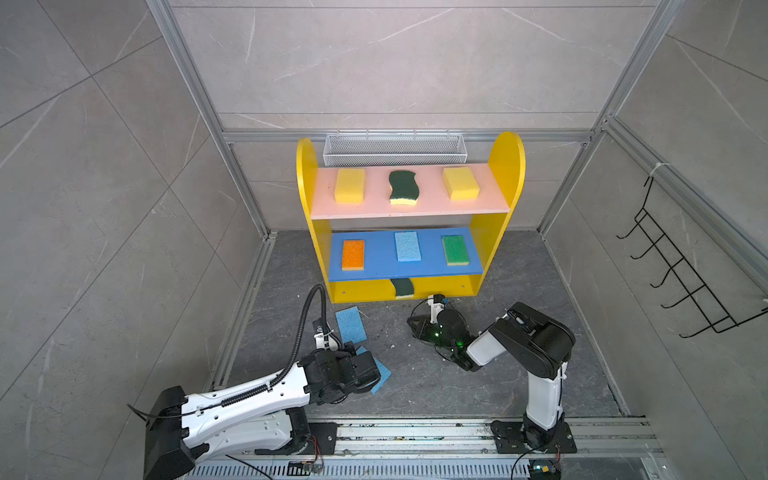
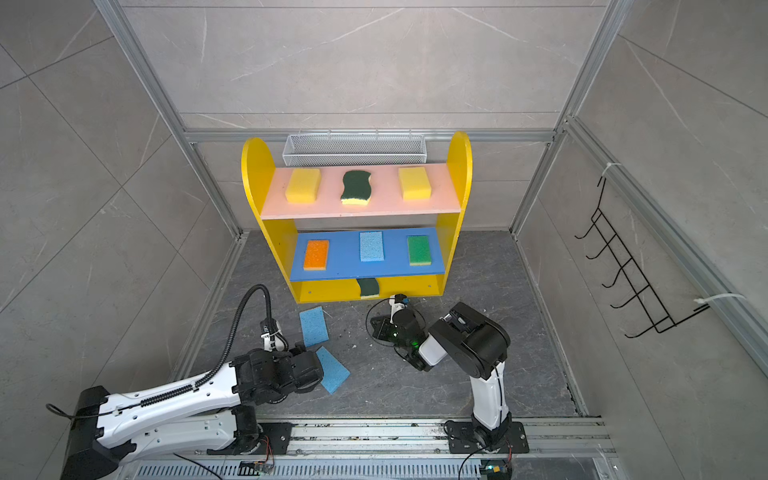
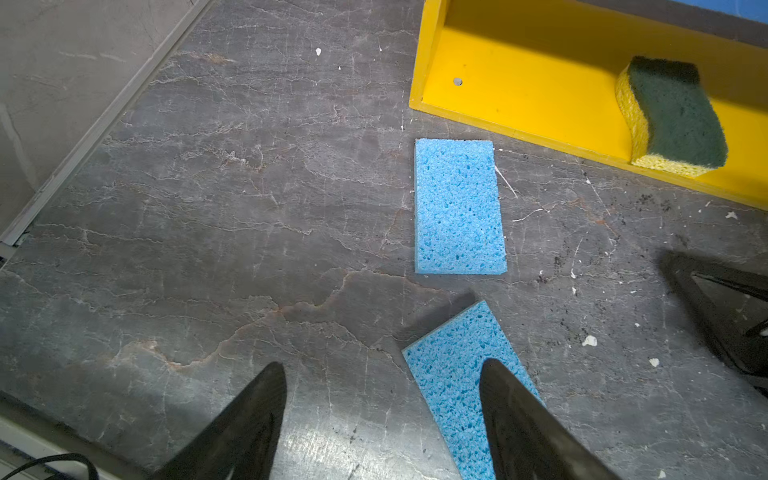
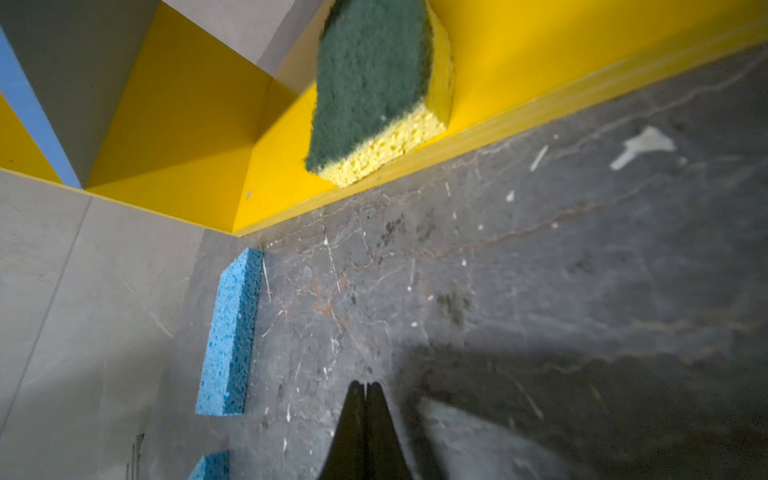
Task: Place and organize the cleaning sponges onto the shelf
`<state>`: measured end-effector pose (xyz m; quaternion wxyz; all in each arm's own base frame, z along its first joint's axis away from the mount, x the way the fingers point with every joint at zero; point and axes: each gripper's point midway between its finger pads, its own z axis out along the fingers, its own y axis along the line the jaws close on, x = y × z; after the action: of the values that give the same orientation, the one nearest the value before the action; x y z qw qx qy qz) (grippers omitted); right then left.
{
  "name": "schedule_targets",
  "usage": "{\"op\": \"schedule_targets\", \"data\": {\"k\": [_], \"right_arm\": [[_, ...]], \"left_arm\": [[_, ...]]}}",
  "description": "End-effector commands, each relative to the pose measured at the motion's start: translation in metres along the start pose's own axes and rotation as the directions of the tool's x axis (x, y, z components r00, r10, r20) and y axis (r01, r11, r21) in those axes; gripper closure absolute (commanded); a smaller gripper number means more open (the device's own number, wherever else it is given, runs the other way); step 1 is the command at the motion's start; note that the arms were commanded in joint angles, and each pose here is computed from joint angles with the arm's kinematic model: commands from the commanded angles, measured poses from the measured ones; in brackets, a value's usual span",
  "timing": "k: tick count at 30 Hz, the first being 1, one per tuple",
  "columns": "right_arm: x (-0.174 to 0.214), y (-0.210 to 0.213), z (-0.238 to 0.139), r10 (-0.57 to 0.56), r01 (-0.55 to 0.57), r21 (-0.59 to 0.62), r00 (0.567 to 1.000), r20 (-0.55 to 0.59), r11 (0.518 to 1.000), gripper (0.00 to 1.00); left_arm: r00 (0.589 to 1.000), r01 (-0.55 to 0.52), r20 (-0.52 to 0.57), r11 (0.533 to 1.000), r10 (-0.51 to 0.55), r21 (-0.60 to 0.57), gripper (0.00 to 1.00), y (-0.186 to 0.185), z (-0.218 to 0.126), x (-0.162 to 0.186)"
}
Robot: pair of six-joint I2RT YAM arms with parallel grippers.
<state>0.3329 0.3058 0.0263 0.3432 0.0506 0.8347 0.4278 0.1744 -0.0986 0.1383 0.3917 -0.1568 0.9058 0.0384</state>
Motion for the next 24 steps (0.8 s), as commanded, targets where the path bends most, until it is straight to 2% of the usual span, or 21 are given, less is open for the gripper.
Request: {"op": "schedule_targets", "data": {"k": [1, 8, 17, 24], "right_arm": [[0.021, -0.03, 0.005, 0.051, -0.047, 0.073, 0.997, -0.057, 0.996, 1.0], [0.02, -0.031, 0.019, 0.113, -0.111, 0.038, 0.992, -0.055, 0.993, 1.0], [0.019, -0.038, 0.02, 0.307, -0.307, 0.038, 0.952, 0.008, 0.951, 1.0], [0.021, -0.02, 0.032, 0.323, -0.324, 0.042, 0.946, 0.018, 0.945, 1.0]], "left_arm": [[0.999, 0.022, 0.039, 1.0, -0.022, -0.012, 0.24, -0.002, -0.003, -0.009], [0.997, 0.044, 0.058, 0.999, -0.044, -0.011, 0.24, -0.006, -0.001, -0.01], [0.994, 0.077, 0.071, 0.997, -0.078, 0.016, 0.24, -0.005, 0.0, -0.012], [0.993, 0.096, 0.065, 0.995, -0.097, 0.016, 0.24, 0.0, 0.002, -0.008]]}}
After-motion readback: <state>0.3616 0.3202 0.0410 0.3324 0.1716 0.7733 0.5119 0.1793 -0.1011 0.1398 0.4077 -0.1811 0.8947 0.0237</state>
